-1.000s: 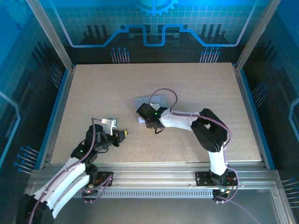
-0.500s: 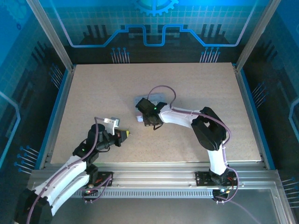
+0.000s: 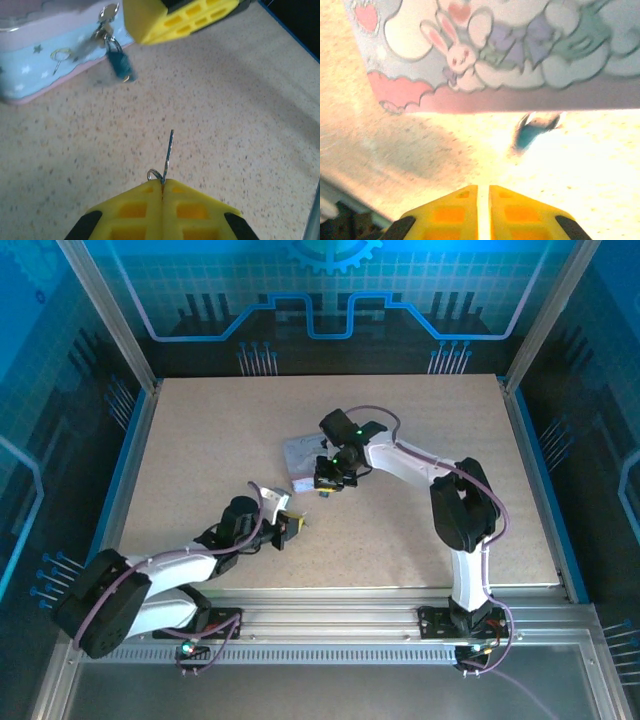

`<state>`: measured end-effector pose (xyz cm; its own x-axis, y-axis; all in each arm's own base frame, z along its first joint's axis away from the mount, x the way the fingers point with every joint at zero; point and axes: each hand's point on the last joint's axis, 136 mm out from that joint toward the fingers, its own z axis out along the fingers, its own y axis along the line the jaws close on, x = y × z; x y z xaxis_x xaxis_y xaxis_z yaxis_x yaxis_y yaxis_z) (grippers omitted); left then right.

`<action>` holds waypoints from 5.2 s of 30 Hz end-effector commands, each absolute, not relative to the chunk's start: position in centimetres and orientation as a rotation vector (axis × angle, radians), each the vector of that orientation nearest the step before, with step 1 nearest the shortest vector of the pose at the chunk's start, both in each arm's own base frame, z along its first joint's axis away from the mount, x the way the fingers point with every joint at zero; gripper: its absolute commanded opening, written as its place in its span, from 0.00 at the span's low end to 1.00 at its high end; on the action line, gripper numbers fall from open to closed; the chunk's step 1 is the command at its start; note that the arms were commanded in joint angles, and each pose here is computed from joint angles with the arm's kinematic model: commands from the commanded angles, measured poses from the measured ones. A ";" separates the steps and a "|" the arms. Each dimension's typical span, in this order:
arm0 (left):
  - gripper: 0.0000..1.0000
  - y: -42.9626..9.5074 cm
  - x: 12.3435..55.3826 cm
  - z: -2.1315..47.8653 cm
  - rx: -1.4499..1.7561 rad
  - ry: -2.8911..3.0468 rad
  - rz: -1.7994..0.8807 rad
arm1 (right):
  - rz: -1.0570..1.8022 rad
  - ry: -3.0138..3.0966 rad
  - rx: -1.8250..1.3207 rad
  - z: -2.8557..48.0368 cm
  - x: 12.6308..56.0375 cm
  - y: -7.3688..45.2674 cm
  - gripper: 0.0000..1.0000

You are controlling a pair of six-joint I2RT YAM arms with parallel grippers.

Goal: Unlock a padlock with a key

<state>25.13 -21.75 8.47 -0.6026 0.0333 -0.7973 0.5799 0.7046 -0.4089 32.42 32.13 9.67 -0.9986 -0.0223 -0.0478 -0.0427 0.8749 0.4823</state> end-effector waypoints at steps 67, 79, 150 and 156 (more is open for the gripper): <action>0.00 -20.4 24.7 10.4 0.560 1.950 -0.717 | 0.004 2.591 -0.101 2.7 38.4 31.2 0.16; 0.00 -21.2 25.2 10.2 0.581 1.936 -0.737 | 0.256 2.846 -0.205 7.5 35.4 32.5 0.00; 0.00 -23.0 29.3 11.0 0.400 1.747 -0.970 | 1.021 3.035 -0.042 12.1 30.0 34.2 0.00; 0.00 -24.0 29.5 11.4 0.411 1.735 -0.995 | 1.069 3.050 -0.036 11.3 29.1 35.1 0.00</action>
